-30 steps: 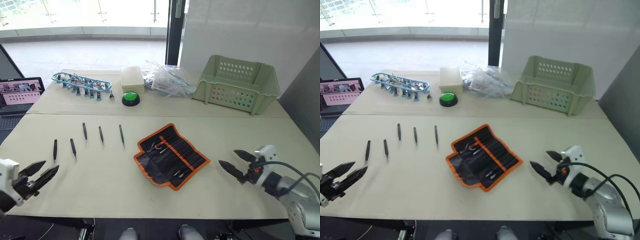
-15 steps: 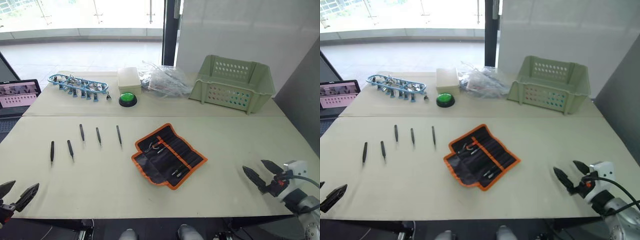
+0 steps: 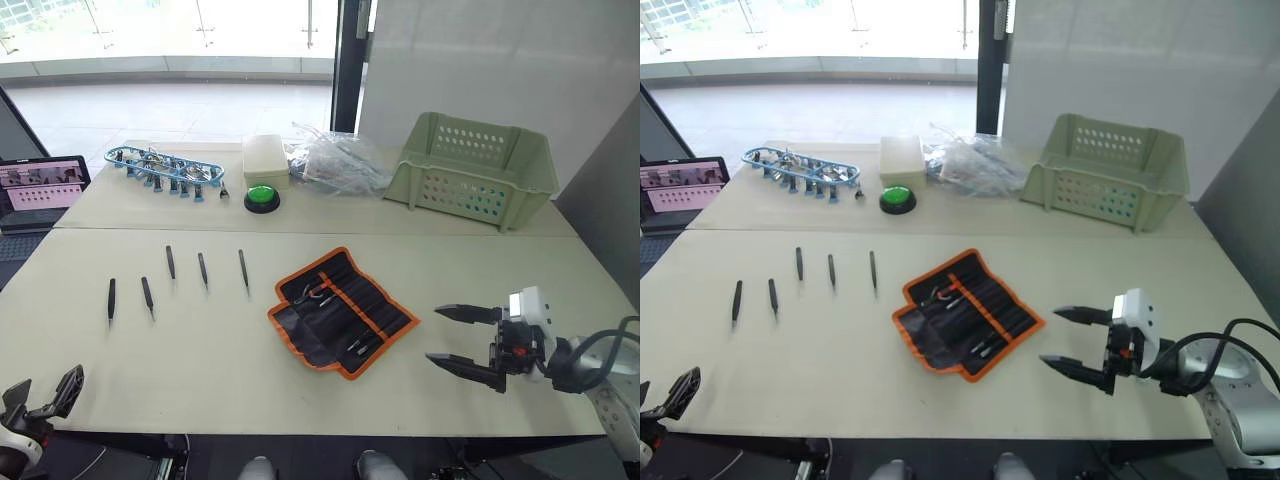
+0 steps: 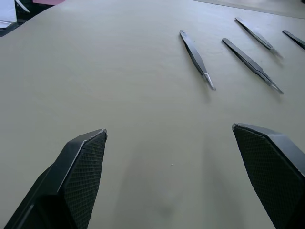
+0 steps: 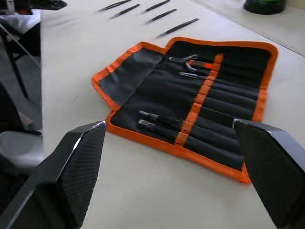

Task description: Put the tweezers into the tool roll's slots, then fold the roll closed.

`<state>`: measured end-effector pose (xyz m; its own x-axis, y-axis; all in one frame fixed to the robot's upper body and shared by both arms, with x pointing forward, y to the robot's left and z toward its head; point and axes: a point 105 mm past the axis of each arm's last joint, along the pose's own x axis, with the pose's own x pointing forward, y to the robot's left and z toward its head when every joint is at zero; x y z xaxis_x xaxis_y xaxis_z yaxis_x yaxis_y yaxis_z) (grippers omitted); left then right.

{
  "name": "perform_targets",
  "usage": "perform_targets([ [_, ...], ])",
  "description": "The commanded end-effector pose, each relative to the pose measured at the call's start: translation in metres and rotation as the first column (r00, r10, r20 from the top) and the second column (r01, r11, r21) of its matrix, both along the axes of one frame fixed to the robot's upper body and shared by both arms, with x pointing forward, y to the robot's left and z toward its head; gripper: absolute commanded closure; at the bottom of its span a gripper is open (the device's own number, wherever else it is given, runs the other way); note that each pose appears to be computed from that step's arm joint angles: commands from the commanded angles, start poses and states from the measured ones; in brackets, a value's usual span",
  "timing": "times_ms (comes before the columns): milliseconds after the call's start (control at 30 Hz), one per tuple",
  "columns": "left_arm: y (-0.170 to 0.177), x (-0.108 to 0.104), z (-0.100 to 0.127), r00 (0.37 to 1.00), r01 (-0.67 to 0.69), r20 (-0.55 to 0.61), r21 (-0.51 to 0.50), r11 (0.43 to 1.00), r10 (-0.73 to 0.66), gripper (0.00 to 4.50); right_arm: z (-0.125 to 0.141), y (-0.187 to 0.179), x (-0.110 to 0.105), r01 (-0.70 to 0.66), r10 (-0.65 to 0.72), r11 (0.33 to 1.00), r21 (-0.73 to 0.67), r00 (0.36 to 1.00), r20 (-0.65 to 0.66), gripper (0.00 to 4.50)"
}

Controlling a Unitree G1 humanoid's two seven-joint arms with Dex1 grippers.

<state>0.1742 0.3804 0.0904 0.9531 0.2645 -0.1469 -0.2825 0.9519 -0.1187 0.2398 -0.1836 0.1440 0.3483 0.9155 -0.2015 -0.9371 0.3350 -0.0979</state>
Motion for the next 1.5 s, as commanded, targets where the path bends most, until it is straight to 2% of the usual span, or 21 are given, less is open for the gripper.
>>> perform_targets([
  [33, -0.003, 0.010, 0.013, 0.999, -0.022, 0.032, 0.004, 1.000, 0.021, 0.02, 0.013, 0.010, -0.001, -0.055, 0.054, 0.998, 0.005, 0.998, 0.031, 0.00],
  [167, -0.015, 0.026, 0.008, 1.000, 0.002, -0.015, 0.024, 1.000, -0.001, 0.02, 0.013, 0.011, 0.002, -0.047, 0.047, 0.999, 0.008, 0.998, 0.036, 0.00],
  [367, -0.012, 0.045, -0.001, 0.998, -0.016, -0.059, 0.044, 0.999, 0.018, 0.02, 0.012, 0.013, -0.001, -0.048, 0.047, 0.999, 0.020, 0.998, 0.036, 0.00],
  [567, -0.014, 0.085, 0.000, 0.995, 0.037, -0.099, 0.064, 0.997, -0.031, 0.02, 0.020, 0.022, -0.003, -0.062, 0.060, 0.997, 0.044, 0.996, 0.061, 0.00],
  [700, -0.015, 0.100, -0.013, 0.985, 0.063, -0.162, 0.059, 0.996, -0.053, 0.02, 0.023, 0.027, -0.003, -0.066, 0.063, 0.996, 0.056, 0.996, 0.066, 0.00],
  [833, -0.016, 0.108, -0.029, 0.978, 0.060, -0.200, 0.005, 0.998, -0.058, 0.02, 0.025, 0.029, -0.003, -0.061, 0.056, 0.996, 0.061, 0.996, 0.072, 0.00],
  [933, -0.018, 0.110, -0.034, 0.976, 0.068, -0.208, -0.004, 0.998, -0.067, 0.86, 0.025, 0.029, -0.002, -0.048, 0.043, 0.997, 0.060, 0.996, 0.075, 0.00],
  [1267, -0.023, 0.121, -0.032, 0.977, 0.093, -0.189, -0.007, 0.996, -0.093, 4.22, 0.023, 0.027, -0.001, -0.029, 0.024, 0.998, 0.059, 0.997, 0.072, 0.00],
  [1333, -0.022, 0.120, -0.032, 0.978, 0.090, -0.189, -0.002, 0.996, -0.089, 4.46, 0.022, 0.026, -0.001, -0.026, 0.022, 0.998, 0.058, 0.997, 0.070, 0.00],
  [1500, -0.019, 0.118, -0.027, 0.981, 0.078, -0.180, 0.024, 0.997, -0.073, 4.46, 0.021, 0.026, -0.001, -0.021, 0.018, 0.998, 0.054, 0.998, 0.065, 0.00],
])
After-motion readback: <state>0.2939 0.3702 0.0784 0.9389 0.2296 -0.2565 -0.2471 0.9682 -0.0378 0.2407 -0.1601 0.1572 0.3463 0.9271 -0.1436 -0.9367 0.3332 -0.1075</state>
